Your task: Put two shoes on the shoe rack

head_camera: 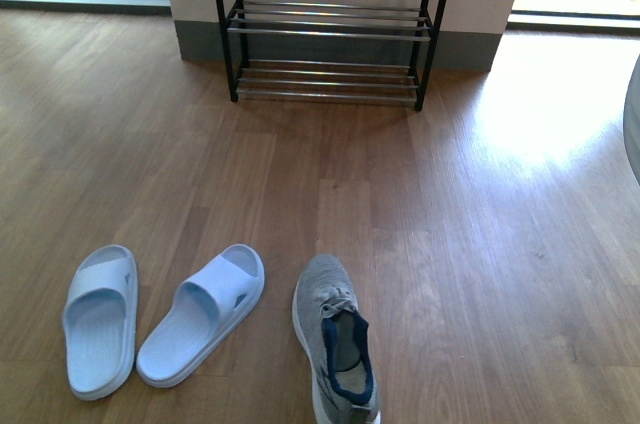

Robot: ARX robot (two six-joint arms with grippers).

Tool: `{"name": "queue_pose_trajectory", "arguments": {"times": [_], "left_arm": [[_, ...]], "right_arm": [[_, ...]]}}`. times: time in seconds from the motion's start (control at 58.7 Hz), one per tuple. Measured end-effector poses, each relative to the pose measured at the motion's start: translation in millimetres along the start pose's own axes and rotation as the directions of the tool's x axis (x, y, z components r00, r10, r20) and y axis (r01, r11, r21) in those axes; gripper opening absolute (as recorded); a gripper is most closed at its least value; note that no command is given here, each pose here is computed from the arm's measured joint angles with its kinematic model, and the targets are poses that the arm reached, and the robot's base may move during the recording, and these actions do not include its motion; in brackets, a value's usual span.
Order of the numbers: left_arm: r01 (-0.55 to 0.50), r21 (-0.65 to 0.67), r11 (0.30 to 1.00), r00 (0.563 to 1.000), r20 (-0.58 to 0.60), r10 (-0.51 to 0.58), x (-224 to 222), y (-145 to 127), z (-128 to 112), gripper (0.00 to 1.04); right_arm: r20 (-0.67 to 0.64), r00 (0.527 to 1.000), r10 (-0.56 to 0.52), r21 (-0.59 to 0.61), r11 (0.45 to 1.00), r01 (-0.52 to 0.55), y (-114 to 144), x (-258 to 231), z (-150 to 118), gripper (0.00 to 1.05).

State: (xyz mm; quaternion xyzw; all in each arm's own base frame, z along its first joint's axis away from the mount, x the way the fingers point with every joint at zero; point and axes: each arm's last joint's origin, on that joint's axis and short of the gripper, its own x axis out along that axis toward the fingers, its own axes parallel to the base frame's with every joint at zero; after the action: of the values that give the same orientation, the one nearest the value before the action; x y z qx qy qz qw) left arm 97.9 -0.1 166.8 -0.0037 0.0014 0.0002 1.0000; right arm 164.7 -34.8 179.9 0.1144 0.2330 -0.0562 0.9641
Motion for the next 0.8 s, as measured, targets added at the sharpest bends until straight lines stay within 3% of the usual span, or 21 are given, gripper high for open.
{"name": "queue_pose_trajectory", "arguments": {"times": [0.801], "left_arm": [[0.003, 0.0, 1.0, 1.0, 0.0, -0.003, 0.0, -0.1, 0.0, 0.95]], "right_arm": [[-0.004, 1.0, -0.01, 0.004, 1.0, 0.01, -1.1, 0.2, -1.8, 0.05]]}}
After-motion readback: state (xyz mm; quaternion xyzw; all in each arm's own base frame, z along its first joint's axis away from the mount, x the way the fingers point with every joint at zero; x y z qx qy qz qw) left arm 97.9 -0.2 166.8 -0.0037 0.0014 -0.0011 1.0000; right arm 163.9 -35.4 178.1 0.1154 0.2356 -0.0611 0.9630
